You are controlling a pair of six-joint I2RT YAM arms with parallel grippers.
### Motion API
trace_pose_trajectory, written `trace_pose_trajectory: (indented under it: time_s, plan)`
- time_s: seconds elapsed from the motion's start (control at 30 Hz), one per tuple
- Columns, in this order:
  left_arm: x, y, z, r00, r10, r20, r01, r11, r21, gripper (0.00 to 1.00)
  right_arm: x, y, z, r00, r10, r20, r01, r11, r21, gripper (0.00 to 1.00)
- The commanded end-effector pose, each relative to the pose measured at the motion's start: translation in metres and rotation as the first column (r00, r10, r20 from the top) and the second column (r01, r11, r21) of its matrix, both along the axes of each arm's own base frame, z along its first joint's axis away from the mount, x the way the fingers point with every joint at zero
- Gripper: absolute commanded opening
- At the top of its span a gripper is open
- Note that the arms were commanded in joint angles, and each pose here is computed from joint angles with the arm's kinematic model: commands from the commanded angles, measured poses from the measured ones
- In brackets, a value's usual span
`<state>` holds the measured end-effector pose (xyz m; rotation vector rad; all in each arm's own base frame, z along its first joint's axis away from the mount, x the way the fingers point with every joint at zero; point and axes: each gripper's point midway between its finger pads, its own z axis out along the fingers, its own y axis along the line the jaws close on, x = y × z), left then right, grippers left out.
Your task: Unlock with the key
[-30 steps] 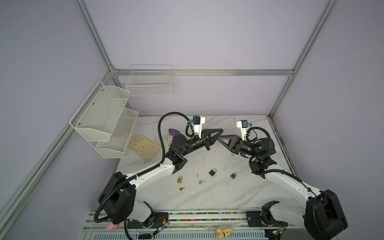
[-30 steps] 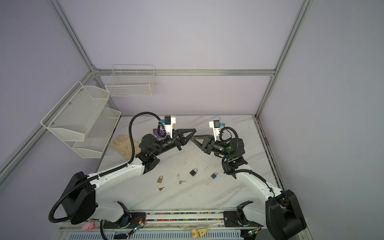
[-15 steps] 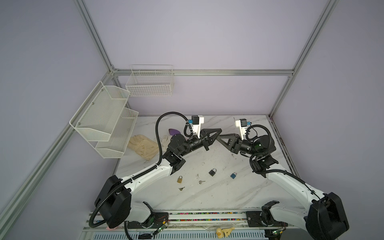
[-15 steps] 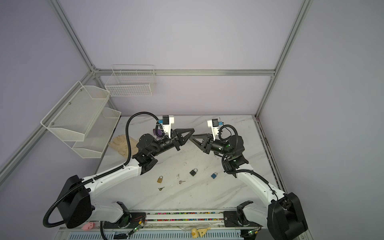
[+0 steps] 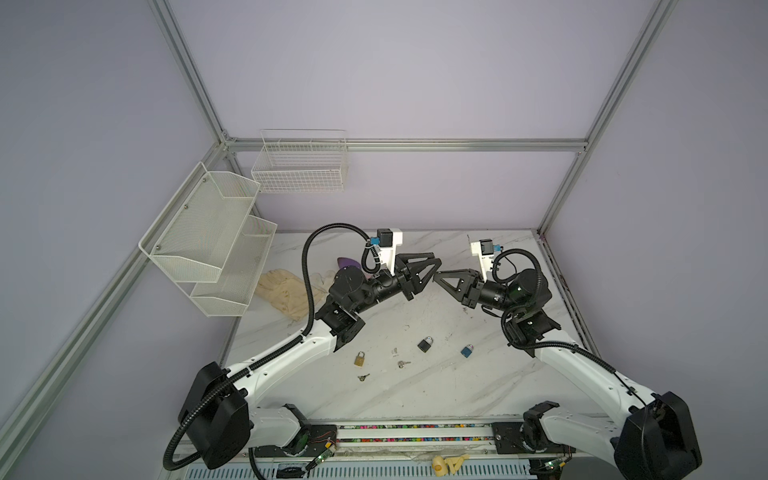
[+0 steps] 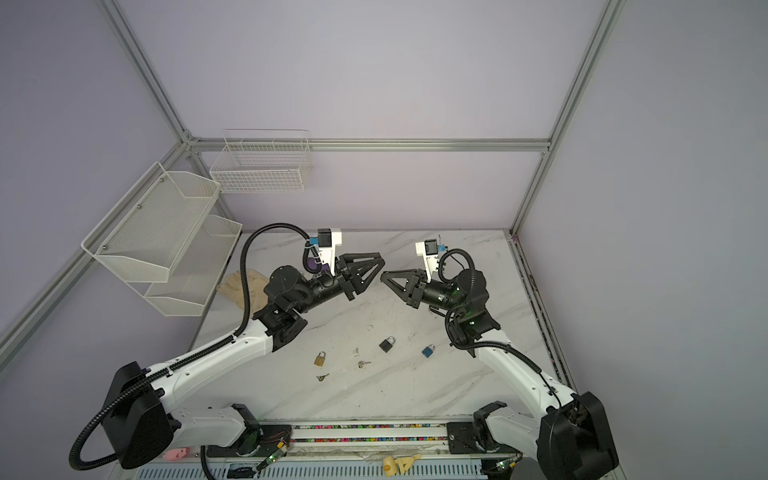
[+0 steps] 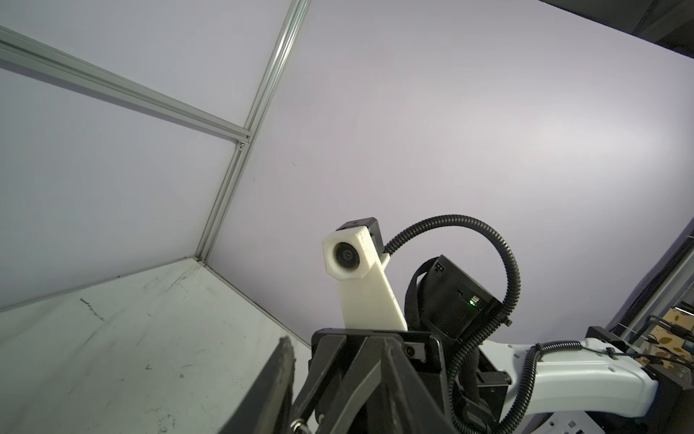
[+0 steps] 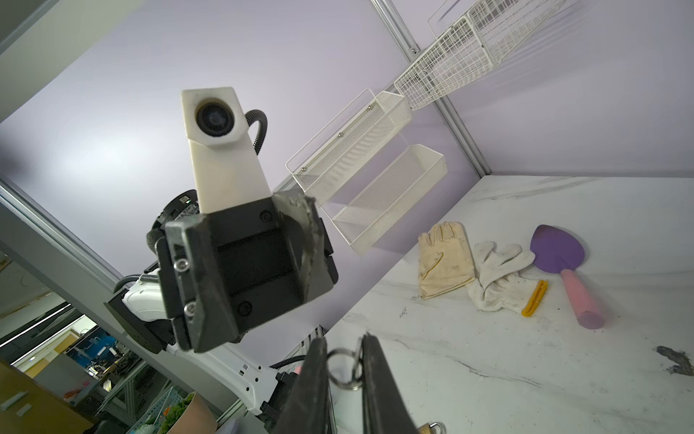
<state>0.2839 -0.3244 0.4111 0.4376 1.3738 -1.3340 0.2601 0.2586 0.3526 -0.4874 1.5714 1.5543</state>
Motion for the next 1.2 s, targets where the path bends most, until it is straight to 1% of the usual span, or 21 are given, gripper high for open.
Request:
trace_pose_trajectory:
  time_s: [0.0, 0.03, 0.13, 0.2, 0.27, 0.3, 0.4, 0.47, 0.53, 0.57, 0.63, 0.7, 0.73, 0.77, 0.8, 0.83, 0.87, 0.93, 1.03, 1.1, 1.17]
  plan:
    - [0.002, 0.016, 0.040, 0.996, 0.072, 0.060, -0.069, 0.996, -0.051, 0.43, -0.005, -0.003, 0.018, 0.999, -0.006, 0.043, 0.005, 1.000, 0.015, 0.00]
    - [0.005, 0.019, 0.038, 0.995, 0.092, 0.044, -0.090, 0.994, -0.054, 0.43, -0.002, -0.004, 0.017, 0.999, -0.019, 0.033, 0.019, 1.000, 0.011, 0.00]
    - [0.017, 0.028, 0.026, 0.985, 0.151, -0.079, -0.157, 0.985, -0.070, 0.43, 0.003, -0.002, 0.015, 1.000, -0.030, 0.004, 0.030, 0.999, -0.011, 0.00]
    - [0.025, 0.039, 0.013, 0.957, 0.189, -0.221, -0.216, 0.971, -0.104, 0.39, 0.013, -0.005, 0.013, 0.996, -0.081, -0.033, 0.081, 0.997, -0.010, 0.00]
    - [0.021, 0.049, 0.007, 0.942, 0.190, -0.276, -0.240, 0.958, -0.159, 0.38, 0.020, -0.004, 0.014, 0.991, -0.125, -0.046, 0.125, 0.992, -0.001, 0.00]
    - [0.022, 0.056, 0.002, 0.932, 0.208, -0.297, -0.266, 0.949, -0.168, 0.38, 0.023, -0.002, 0.015, 0.988, -0.145, -0.044, 0.145, 0.989, 0.005, 0.00]
    - [0.027, 0.076, -0.022, 0.877, 0.293, -0.382, -0.366, 0.921, -0.132, 0.38, 0.037, 0.018, 0.009, 0.976, -0.210, -0.053, 0.209, 0.978, -0.021, 0.00]
    - [0.030, 0.086, -0.040, 0.835, 0.335, -0.437, -0.407, 0.910, -0.082, 0.38, 0.047, 0.028, 0.007, 0.970, -0.232, -0.067, 0.230, 0.973, -0.036, 0.00]
    - [0.029, 0.097, -0.053, 0.812, 0.349, -0.468, -0.430, 0.899, -0.076, 0.38, 0.054, 0.035, 0.004, 0.961, -0.264, -0.083, 0.260, 0.964, -0.051, 0.00]
    - [0.029, 0.103, -0.059, 0.811, 0.356, -0.465, -0.440, 0.894, -0.081, 0.38, 0.058, 0.041, 0.001, 0.956, -0.284, -0.079, 0.277, 0.957, -0.090, 0.00]
    - [0.026, 0.111, -0.064, 0.836, 0.371, -0.405, -0.432, 0.900, -0.066, 0.39, 0.061, 0.055, -0.008, 0.953, -0.298, -0.052, 0.283, 0.940, -0.191, 0.00]
    - [0.030, 0.122, -0.083, 0.825, 0.401, -0.397, -0.442, 0.897, -0.012, 0.39, 0.065, 0.060, -0.014, 0.946, -0.323, -0.030, 0.304, 0.915, -0.263, 0.00]
    - [0.032, 0.126, -0.087, 0.831, 0.396, -0.391, -0.434, 0.901, -0.010, 0.38, 0.067, 0.060, -0.019, 0.942, -0.333, -0.036, 0.309, 0.904, -0.297, 0.00]
    - [0.032, 0.128, -0.088, 0.849, 0.377, -0.370, -0.415, 0.910, -0.024, 0.38, 0.069, 0.058, -0.021, 0.937, -0.348, -0.033, 0.318, 0.888, -0.332, 0.00]
    - [0.028, 0.127, -0.085, 0.881, 0.338, -0.332, -0.374, 0.926, -0.049, 0.38, 0.073, 0.059, -0.030, 0.933, -0.357, -0.039, 0.317, 0.870, -0.379, 0.00]
    - [0.024, 0.125, -0.082, 0.907, 0.306, -0.288, -0.338, 0.939, -0.066, 0.38, 0.073, 0.061, -0.033, 0.936, -0.348, -0.044, 0.303, 0.865, -0.399, 0.00]
    - [0.017, 0.118, -0.078, 0.937, 0.266, -0.227, -0.286, 0.956, -0.063, 0.38, 0.070, 0.065, -0.034, 0.947, -0.317, -0.054, 0.270, 0.874, -0.405, 0.00]
    - [0.009, 0.109, -0.079, 0.965, 0.221, -0.142, -0.227, 0.974, -0.024, 0.38, 0.062, 0.073, -0.027, 0.964, -0.257, -0.064, 0.212, 0.895, -0.393, 0.00]
    - [0.003, 0.102, -0.079, 0.981, 0.188, -0.050, -0.187, 0.982, 0.008, 0.35, 0.048, 0.078, -0.018, 0.985, -0.172, -0.032, 0.146, 0.910, -0.387, 0.00]
    - [-0.006, 0.095, -0.071, 0.991, 0.132, 0.016, -0.132, 0.991, 0.007, 0.34, 0.033, 0.083, -0.007, 0.996, -0.090, 0.002, 0.086, 0.934, -0.346, 0.00]
    - [-0.010, 0.089, -0.067, 0.995, 0.092, 0.047, -0.094, 0.995, 0.023, 0.32, 0.025, 0.085, 0.000, 0.999, -0.037, 0.038, 0.048, 0.942, -0.331, 0.00]
